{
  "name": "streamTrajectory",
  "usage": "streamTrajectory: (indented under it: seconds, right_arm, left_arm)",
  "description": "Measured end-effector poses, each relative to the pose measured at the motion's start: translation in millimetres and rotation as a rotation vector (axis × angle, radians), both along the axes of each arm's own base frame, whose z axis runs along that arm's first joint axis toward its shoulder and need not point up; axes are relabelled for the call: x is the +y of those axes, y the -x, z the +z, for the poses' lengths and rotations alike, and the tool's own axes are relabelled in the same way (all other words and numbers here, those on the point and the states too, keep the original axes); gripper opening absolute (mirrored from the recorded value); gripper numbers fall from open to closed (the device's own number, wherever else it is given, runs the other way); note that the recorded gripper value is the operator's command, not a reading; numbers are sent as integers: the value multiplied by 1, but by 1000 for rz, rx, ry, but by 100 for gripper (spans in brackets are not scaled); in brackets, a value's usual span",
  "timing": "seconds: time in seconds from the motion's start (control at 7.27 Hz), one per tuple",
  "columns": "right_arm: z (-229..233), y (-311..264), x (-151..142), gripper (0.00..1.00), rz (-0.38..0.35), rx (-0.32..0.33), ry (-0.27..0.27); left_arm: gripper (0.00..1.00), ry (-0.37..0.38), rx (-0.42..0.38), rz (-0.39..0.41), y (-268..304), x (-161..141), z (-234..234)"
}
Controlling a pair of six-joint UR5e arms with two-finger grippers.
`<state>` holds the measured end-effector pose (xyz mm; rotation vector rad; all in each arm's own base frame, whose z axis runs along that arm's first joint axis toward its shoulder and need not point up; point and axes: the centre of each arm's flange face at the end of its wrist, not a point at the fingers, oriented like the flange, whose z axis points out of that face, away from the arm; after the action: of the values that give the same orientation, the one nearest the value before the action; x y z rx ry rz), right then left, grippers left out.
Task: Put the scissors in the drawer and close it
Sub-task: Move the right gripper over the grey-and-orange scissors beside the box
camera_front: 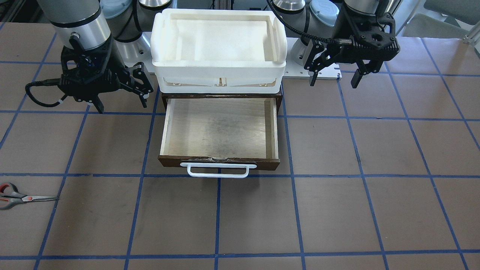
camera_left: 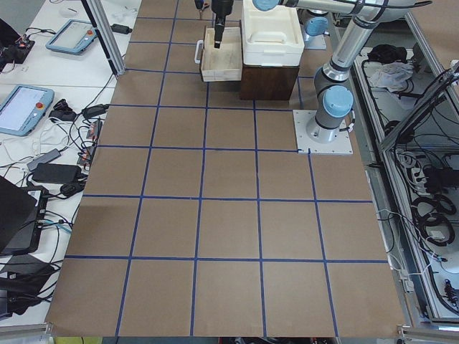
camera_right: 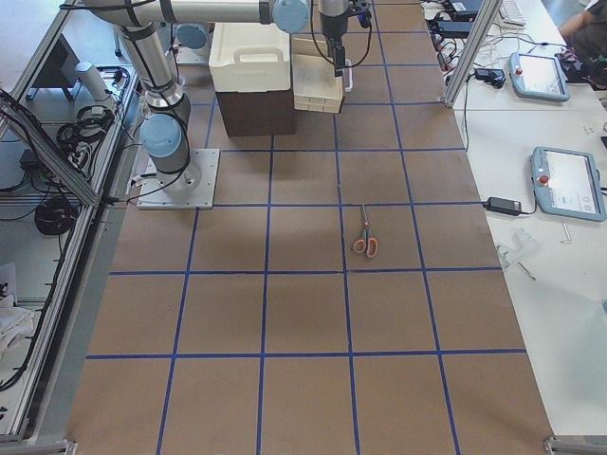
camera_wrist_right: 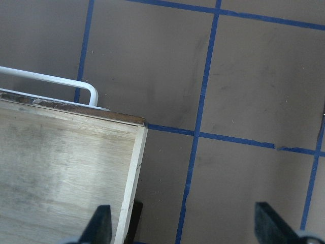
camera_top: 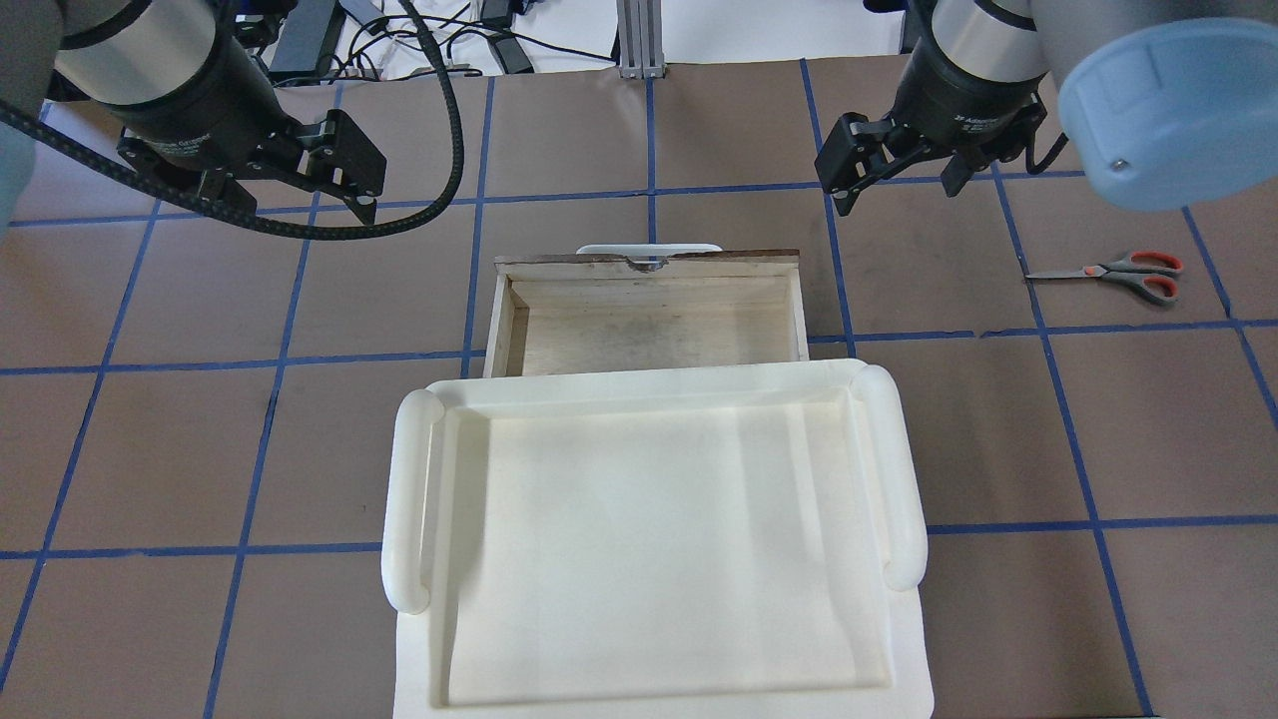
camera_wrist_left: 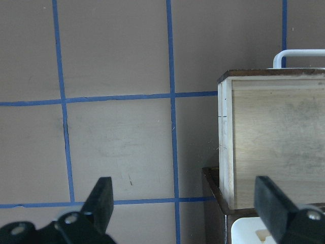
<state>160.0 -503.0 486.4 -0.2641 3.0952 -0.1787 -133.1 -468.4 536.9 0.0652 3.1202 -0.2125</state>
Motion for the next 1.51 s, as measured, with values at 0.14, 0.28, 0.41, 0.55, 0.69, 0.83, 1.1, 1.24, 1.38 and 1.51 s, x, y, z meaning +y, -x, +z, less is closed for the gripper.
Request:
streamTrajectory:
  seconds: [0.14,0.28,0.41,0.55,0.69,0.83,1.1,1.24,1.38,1.51]
  right_arm:
    - [-1,0,0,100,1,0,-2]
    - [-1,0,0,100,1,1,-4]
    - [-2,0,0,100,4,3,-6]
    - [-3,1,0,100,15,5,-8]
    - [-4,2,-1,100,64,12,-8]
    - [-6,6,-2,100,158,28,-8]
    - [-17,49,-11,100,325,51,-23]
    - [-28,86,-17,100,394,54,-39]
    - [-43,128,-24,100,479,57,-57]
    - [-60,169,-31,100,589,58,-76]
  left_arm:
    - [100,1,-1,0,0,1,1]
    - [100,3,-1,0,0,1,1]
    - [100,3,0,0,0,2,2]
    - [100,4,0,0,0,2,2]
    - [100,5,0,1,0,2,2]
    - [100,6,0,1,-1,2,3]
    - [100,7,1,1,-1,2,3]
    - [100,7,1,1,-1,2,3]
    - [100,8,1,1,-1,2,3]
    - [100,8,1,1,-1,2,3]
